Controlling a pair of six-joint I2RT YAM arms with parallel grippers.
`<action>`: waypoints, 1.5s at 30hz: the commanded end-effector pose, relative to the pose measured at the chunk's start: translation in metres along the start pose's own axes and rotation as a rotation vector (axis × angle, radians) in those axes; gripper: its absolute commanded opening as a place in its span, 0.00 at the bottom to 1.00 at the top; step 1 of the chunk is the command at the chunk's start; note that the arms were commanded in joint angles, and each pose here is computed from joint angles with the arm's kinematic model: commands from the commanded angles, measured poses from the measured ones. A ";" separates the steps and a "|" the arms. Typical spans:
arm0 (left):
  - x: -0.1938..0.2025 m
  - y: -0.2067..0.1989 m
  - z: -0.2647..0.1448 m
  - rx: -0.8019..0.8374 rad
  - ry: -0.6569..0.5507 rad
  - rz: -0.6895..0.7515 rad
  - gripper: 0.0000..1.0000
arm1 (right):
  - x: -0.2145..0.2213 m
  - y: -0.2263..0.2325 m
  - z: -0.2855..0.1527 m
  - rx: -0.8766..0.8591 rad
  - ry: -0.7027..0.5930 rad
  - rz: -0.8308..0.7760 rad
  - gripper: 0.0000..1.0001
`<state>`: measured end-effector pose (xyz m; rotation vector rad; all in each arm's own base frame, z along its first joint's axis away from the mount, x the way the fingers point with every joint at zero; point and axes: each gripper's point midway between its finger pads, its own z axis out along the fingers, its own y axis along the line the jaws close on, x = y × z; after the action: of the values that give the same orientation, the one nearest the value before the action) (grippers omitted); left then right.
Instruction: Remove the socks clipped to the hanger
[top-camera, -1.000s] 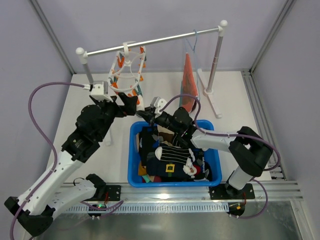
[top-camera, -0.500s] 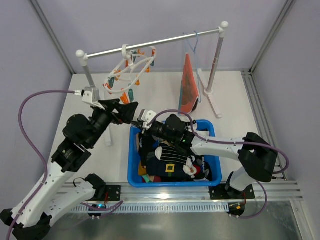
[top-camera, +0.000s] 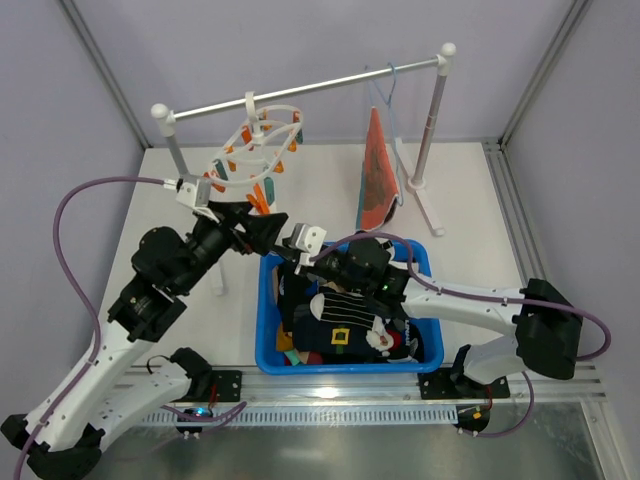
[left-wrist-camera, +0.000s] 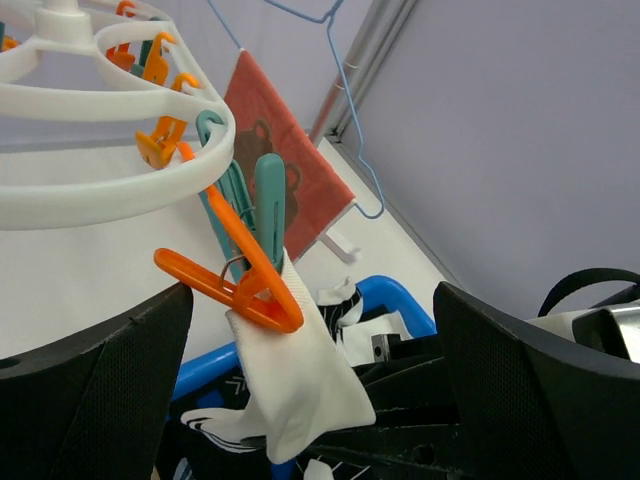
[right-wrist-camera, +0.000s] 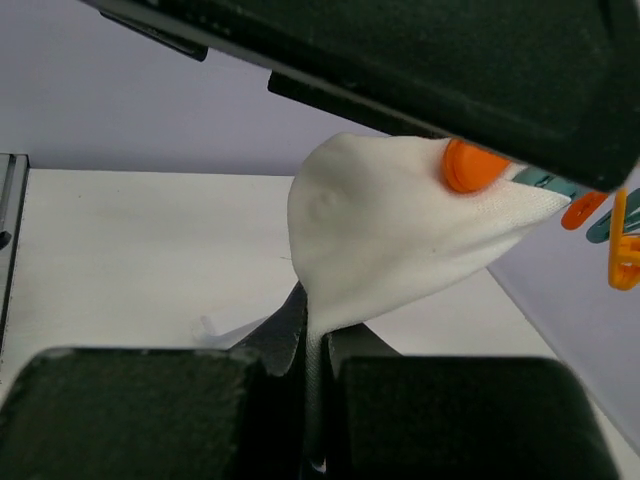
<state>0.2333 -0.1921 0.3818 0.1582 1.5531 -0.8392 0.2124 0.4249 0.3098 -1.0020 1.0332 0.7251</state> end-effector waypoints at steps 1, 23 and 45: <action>-0.023 -0.020 -0.012 0.091 -0.078 -0.002 1.00 | -0.027 0.006 -0.011 -0.030 -0.047 -0.028 0.04; -0.025 0.002 -0.021 -0.030 -0.084 0.013 1.00 | -0.049 -0.114 -0.102 0.504 0.224 -0.322 0.04; -0.021 -0.007 -0.018 0.024 -0.080 0.004 0.99 | -0.024 -0.117 -0.081 0.573 0.262 -0.369 0.04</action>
<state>0.2206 -0.1743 0.3931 0.1244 1.5092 -0.8218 0.2848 0.3021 0.3352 -0.8246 1.1771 -0.1164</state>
